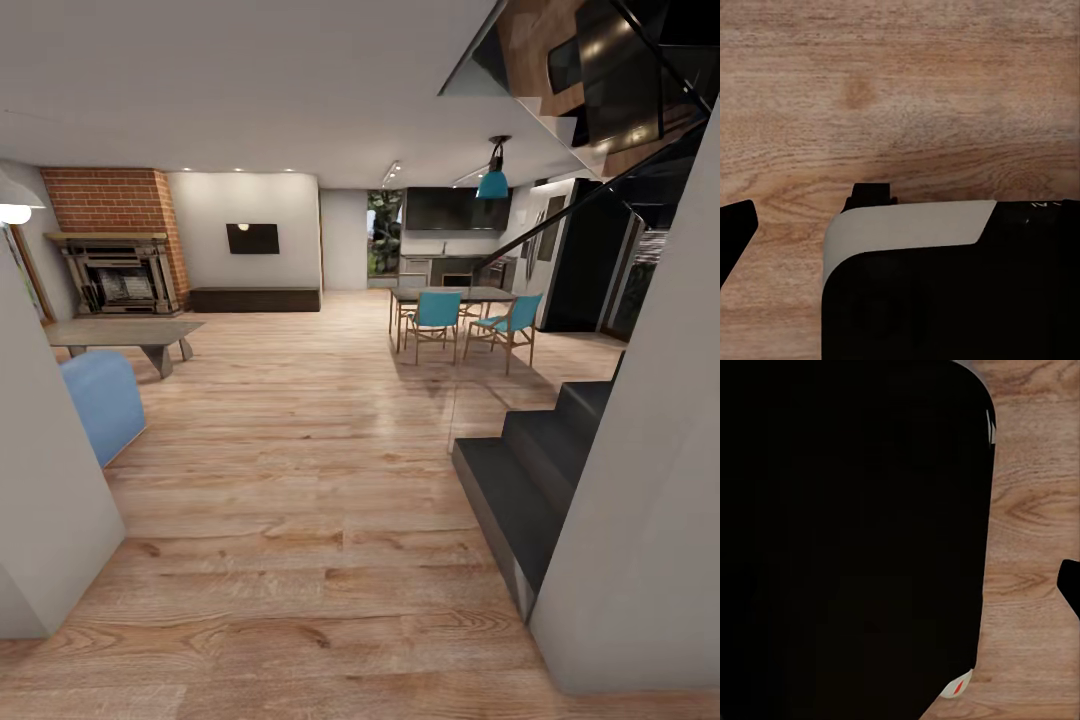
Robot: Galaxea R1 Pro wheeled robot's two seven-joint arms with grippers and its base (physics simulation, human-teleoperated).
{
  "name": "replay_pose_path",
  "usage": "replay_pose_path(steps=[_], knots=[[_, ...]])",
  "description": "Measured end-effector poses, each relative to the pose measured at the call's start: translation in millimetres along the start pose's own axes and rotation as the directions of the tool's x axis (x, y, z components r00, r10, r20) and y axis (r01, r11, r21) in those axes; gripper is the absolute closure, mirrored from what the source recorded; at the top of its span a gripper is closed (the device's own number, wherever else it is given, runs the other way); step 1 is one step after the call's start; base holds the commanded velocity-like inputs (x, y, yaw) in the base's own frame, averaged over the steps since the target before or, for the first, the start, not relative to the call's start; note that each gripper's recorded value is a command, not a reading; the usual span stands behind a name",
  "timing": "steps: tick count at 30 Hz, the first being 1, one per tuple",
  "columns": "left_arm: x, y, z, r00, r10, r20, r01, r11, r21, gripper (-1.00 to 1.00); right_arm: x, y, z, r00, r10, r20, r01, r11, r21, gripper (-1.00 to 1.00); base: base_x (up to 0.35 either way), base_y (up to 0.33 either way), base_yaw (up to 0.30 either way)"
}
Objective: Pick up the two gym shoes and the two sandals from the corridor floor and place them onto the hallstand (shoe rack) in the corridor, making sure they are on the rack and not on the floor. Arrange them so the two gym shoes are next to each other and the two sandals are next to each other.
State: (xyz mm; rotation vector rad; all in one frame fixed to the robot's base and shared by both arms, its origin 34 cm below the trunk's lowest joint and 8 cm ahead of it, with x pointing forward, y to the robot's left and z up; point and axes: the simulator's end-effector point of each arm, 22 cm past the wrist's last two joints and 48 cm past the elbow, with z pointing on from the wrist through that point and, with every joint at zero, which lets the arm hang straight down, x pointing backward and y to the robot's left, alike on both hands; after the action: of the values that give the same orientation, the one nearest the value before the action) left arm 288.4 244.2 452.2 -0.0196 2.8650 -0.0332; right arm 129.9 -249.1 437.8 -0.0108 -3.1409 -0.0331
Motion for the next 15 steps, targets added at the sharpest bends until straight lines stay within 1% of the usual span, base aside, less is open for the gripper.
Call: replay_pose_path(steps=[15], knots=[[-0.2, 0.1, 0.0, 1.0, 0.0, 0.001, 0.0, 1.0, 0.0, -1.0, 0.0, 0.0, 0.0, 1.0, 0.001, 0.0, -0.001, 1.0, 0.0, -1.0, 0.0, 0.0, 0.0]])
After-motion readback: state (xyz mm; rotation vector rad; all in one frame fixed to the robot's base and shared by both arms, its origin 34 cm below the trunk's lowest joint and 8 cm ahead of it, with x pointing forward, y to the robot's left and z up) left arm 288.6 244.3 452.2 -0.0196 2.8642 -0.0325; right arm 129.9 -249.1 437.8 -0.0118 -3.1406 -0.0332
